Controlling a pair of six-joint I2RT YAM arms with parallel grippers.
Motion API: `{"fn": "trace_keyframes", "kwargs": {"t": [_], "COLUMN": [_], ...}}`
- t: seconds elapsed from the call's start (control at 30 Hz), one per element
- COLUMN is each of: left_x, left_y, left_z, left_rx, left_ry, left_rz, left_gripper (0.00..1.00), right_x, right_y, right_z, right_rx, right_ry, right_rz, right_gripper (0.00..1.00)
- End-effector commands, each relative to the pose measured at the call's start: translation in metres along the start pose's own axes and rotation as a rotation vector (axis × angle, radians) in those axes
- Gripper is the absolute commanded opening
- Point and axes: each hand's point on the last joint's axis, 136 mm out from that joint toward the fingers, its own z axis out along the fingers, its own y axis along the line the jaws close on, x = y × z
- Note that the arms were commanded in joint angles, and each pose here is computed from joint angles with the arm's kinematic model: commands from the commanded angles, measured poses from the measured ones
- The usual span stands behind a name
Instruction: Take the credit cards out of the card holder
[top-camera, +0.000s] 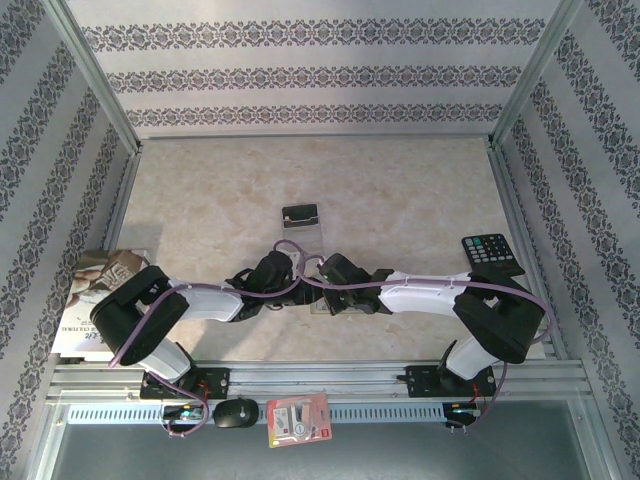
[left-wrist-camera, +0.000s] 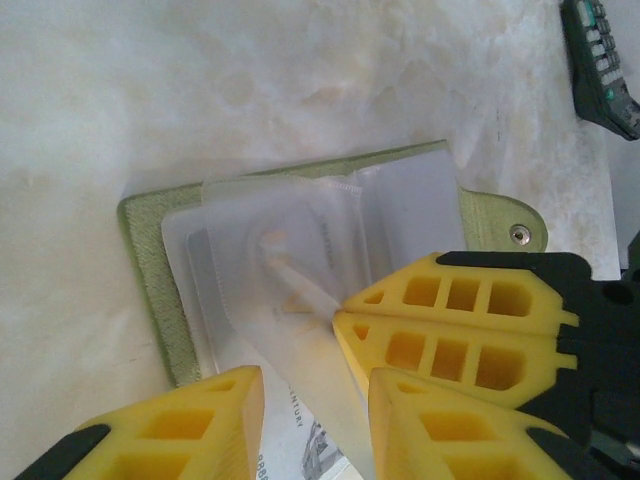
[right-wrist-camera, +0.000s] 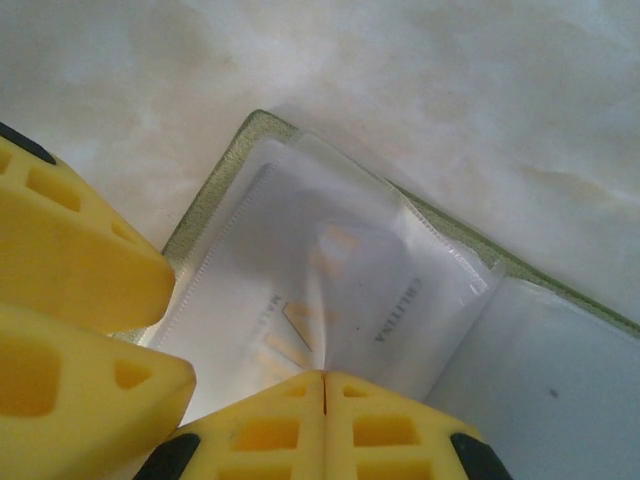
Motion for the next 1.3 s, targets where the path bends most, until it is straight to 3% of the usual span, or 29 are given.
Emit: {"fn": "trace_keyframes", "kwargs": {"t": [0.0,0.13,0.33,0.5,0.63,0.9,1.1,1.27], "left_x": [0.002,0.006,0.006,0.005,0.004,-0.001,-0.005,-0.006], "left_y": [-0.015,-0.015,-0.015,-0.016,-0.017,-0.02,-0.024,-0.024], "left_z": [0.01,0.012,0.011,0.011,0.009,-0.002,-0.012,-0.019], "left_rx": [0.04,0.036,0.032,0.037,0.035,0.039,0.042,0.046], "left_ry": [0.014,0.033,0.036,0.034,0.027,-0.011,-0.03,-0.039], "left_rz": [-0.002,-0.011,-0.013,-0.011,-0.011,-0.001,0.012,0.016], "left_gripper": [0.32,0.29,0.16,0.03,0.0,0.0,0.0,0.0], "right_x": [0.001,0.0,-0.001,-0.007,-0.015,0.008,0.039,0.044], "right_y": [-0.003,-0.003,-0.003,-0.004,-0.011,-0.051,-0.082,-0.082], "right_z": [-0.002,-0.003,-0.005,-0.016,-0.032,-0.046,-0.046,-0.044], "right_rx": [-0.003,-0.007,-0.008,-0.007,0.002,-0.007,0.097,0.095], "right_ry": [-0.009,-0.014,-0.025,-0.054,-0.086,-0.028,0.07,0.084], "right_rz": [0.03,0.032,0.035,0.036,0.061,0.29,0.345,0.359], "right_gripper": [0.04,0.05,0.1,0.28,0.37,0.34,0.3,0.29]}}
